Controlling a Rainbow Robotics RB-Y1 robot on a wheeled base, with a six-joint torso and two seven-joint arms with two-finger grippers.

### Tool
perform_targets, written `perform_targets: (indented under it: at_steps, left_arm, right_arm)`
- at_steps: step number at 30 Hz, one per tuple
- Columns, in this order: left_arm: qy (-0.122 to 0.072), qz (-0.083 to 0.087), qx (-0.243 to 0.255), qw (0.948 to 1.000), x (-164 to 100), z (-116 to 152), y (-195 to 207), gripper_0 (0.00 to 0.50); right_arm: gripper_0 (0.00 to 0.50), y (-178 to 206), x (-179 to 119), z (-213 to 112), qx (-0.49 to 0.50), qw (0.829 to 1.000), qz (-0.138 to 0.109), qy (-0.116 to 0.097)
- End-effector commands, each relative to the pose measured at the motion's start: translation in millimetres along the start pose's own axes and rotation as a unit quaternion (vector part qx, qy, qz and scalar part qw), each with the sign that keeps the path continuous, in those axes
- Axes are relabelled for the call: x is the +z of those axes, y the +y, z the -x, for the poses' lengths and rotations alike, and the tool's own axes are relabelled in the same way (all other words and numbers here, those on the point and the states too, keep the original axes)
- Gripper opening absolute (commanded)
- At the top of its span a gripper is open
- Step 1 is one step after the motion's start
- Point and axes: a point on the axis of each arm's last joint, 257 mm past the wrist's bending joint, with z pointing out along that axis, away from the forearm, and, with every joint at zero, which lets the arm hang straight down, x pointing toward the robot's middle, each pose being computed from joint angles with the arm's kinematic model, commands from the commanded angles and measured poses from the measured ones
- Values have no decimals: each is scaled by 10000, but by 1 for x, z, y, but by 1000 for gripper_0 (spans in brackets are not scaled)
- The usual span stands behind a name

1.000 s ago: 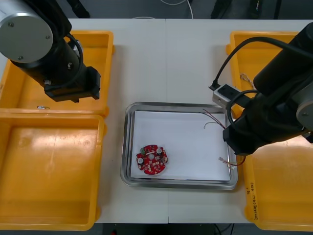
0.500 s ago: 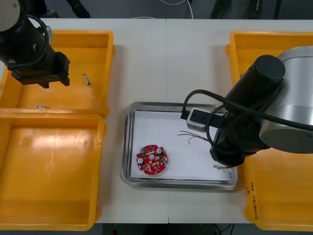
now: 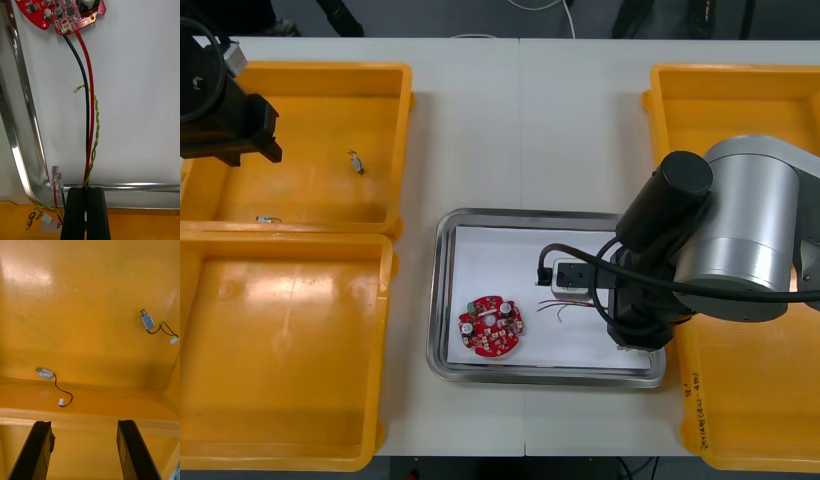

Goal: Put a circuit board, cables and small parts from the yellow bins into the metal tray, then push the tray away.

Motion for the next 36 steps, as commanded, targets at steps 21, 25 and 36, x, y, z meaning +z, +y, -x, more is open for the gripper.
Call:
perform_targets:
  at_steps: [21, 25, 36]
  left_arm:
    - [-60, -286, 142, 9995, 25, 4, 31, 500]
    - [28, -311, 224, 9993, 33, -4, 29, 500]
    - [24, -202, 431, 9989, 63, -13, 22, 500]
  right_arm:
    - [0, -4, 42, -19, -519, 9978, -243, 342]
    - [0, -4, 49, -21, -497, 9979, -201, 350]
    - [0, 6, 55, -1, -477, 9987, -130, 110]
